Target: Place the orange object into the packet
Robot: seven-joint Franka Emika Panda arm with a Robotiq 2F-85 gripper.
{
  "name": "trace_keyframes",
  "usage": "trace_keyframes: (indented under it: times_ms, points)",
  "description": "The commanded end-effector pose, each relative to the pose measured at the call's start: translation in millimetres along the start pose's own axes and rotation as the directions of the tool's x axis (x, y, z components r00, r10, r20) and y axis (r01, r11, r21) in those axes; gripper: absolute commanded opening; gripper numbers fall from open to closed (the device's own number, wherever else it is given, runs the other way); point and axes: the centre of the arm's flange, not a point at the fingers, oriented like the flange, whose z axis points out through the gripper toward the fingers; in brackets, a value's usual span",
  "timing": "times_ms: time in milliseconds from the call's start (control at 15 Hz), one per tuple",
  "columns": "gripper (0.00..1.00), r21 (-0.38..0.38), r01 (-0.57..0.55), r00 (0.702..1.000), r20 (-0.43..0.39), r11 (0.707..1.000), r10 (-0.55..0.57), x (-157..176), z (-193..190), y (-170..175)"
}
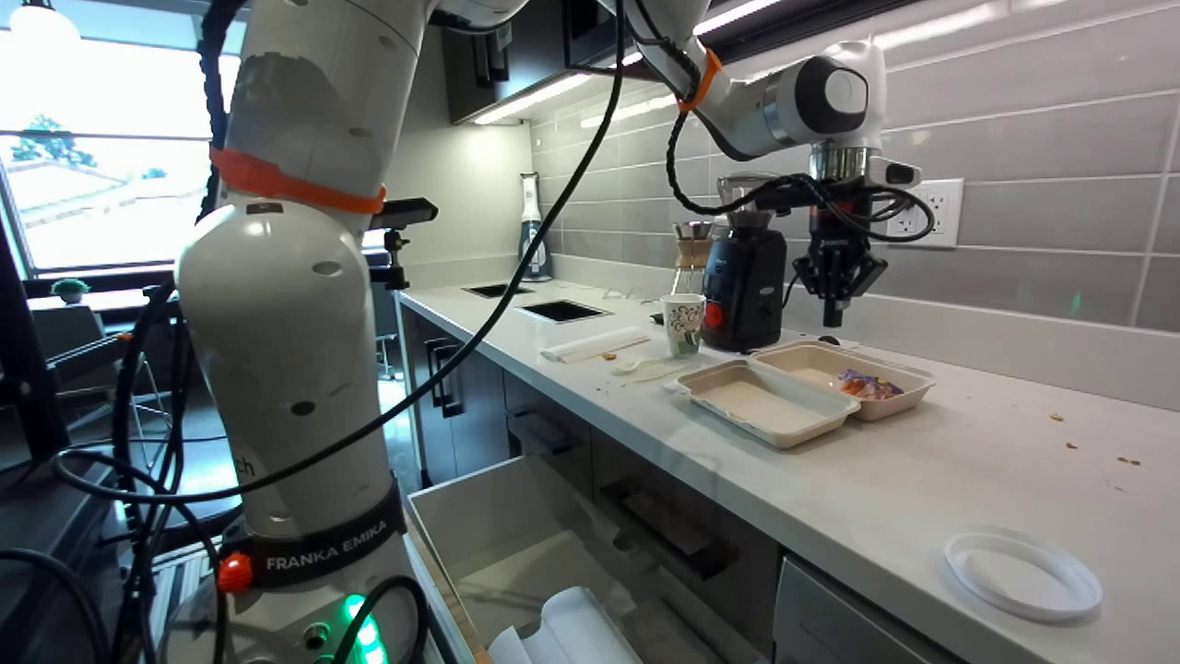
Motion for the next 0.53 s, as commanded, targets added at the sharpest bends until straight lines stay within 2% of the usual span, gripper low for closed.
trace_keyframes:
  times_ms: [0, 267, 467]
  points:
    - [0.34, -0.006, -0.027, 0.999, -0.017, 1.000, 0.027, -31, -14, -4]
    - [0.64, -0.001, -0.036, 0.999, -0.037, 0.999, 0.036, -62, -19, -4]
    - [0.87, -0.015, -0.044, 0.994, -0.098, 0.999, 0.042, -90, -27, -6]
